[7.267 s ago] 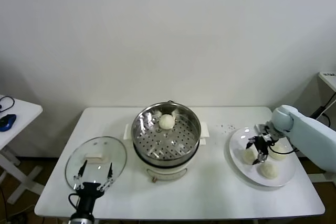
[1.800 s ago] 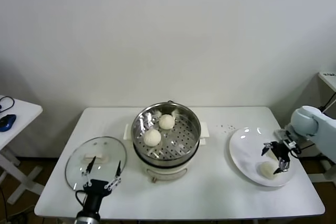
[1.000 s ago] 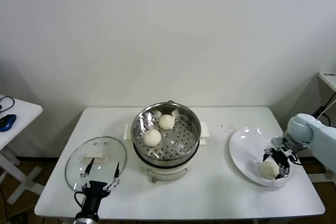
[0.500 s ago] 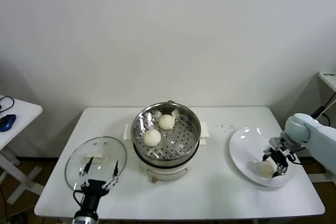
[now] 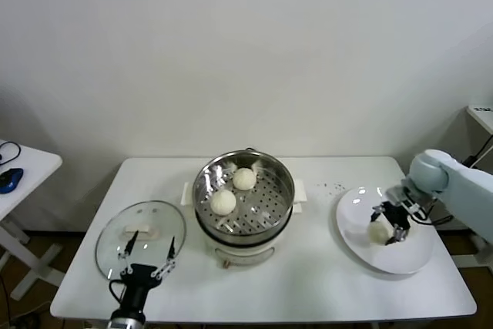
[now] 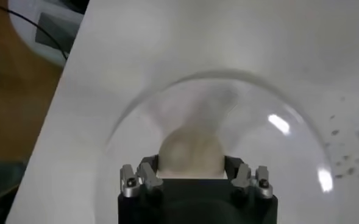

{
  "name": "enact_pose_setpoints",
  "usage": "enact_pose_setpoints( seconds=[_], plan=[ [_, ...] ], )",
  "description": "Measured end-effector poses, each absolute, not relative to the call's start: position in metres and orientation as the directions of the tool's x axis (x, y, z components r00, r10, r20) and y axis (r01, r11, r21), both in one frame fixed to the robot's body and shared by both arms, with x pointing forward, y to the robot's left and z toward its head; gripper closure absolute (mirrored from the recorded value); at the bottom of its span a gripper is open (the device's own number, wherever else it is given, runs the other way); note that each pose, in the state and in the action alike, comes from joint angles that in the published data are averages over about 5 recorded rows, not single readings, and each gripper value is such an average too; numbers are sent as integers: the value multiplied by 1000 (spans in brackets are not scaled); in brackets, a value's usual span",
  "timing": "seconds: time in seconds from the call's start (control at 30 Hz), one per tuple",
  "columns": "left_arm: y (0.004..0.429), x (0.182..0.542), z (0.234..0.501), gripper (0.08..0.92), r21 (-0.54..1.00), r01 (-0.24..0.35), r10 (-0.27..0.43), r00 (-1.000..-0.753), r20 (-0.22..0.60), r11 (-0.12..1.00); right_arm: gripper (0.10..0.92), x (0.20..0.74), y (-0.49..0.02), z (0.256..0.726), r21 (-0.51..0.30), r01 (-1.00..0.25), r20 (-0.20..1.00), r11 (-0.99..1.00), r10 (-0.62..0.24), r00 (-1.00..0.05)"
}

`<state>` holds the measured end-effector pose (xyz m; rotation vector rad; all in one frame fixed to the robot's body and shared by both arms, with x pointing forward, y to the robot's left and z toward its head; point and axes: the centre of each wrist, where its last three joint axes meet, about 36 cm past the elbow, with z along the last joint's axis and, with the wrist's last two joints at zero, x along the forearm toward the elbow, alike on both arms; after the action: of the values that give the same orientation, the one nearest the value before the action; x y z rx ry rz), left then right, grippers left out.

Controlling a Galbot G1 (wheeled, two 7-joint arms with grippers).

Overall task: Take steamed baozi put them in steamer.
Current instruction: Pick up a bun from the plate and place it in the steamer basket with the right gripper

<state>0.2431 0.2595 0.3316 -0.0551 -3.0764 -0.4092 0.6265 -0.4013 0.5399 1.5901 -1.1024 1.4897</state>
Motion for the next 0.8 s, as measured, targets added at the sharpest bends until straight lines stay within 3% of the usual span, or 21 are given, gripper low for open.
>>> enact_pose_setpoints(
  seconds=[0.23,0.4,0.8],
  plan=[
    [260,246,333,177,264,38,28,-999,41,964,327,648,-327,635,-160,-749,987,-643,-123,-104],
    [259,245,332,177,262,39,28,-999,47,964,327,644,-265,685,-182,-580,982,-794,-119,-145],
    [256,239,330,177,255,52,36,-997,66,965,327,608,-132,702,-113,-188,983,-976,-82,-164]
  ],
)
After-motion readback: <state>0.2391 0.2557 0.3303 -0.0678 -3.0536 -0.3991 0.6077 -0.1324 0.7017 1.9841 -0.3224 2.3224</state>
